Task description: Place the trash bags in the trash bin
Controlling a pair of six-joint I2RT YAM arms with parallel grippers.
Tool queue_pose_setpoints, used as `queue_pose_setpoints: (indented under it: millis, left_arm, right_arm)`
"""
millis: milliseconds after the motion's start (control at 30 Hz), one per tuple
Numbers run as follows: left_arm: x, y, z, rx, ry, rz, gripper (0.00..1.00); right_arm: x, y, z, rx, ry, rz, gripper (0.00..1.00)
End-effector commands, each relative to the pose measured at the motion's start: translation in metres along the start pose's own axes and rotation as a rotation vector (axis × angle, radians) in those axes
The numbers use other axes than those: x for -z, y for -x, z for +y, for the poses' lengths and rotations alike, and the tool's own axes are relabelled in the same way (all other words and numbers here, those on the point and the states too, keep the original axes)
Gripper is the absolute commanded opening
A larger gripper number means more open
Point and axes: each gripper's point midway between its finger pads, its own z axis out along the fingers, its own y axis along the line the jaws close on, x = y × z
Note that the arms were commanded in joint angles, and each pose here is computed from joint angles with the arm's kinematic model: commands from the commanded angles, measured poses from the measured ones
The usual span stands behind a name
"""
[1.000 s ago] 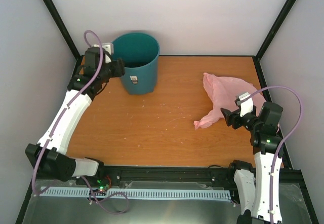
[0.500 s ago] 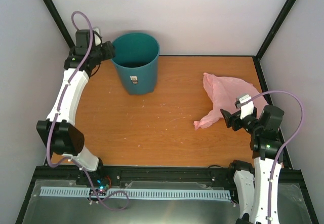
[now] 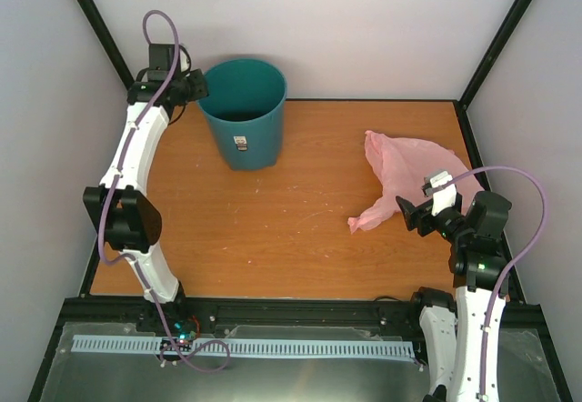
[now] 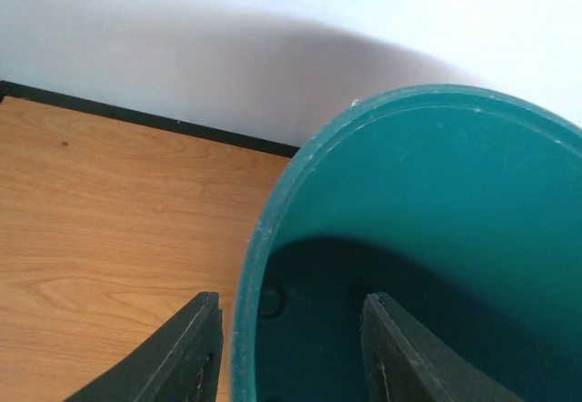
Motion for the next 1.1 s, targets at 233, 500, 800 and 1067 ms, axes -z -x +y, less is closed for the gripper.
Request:
queue_pose_setpoints:
  millis: [233,500,800,1067]
  left_arm:
    - [-0.013,-0.003,0.013,-0.026,0.057,0.023,0.38]
    - [-0.016,-0.004,0.014,-0.03,0.06,0.025,0.28]
    - [-0.008,-0.011,0.007,-0.036,0.013,0.033,0.13]
    - [0.026,-0.017,-0.022,-0.064,-0.076,0.008,0.1]
  right_arm:
    - [0.0,-0.002,0.004,0.015,0.013,-0.003,0.8]
    - [0.0,-0.002,0.005,0.02,0.015,-0.005,0.8]
    - [0.001,-0.002,0.005,0.019,0.014,-0.006,0.81]
    - [-0.001,-0.004,0.002,0.01,0.005,0.004,0.81]
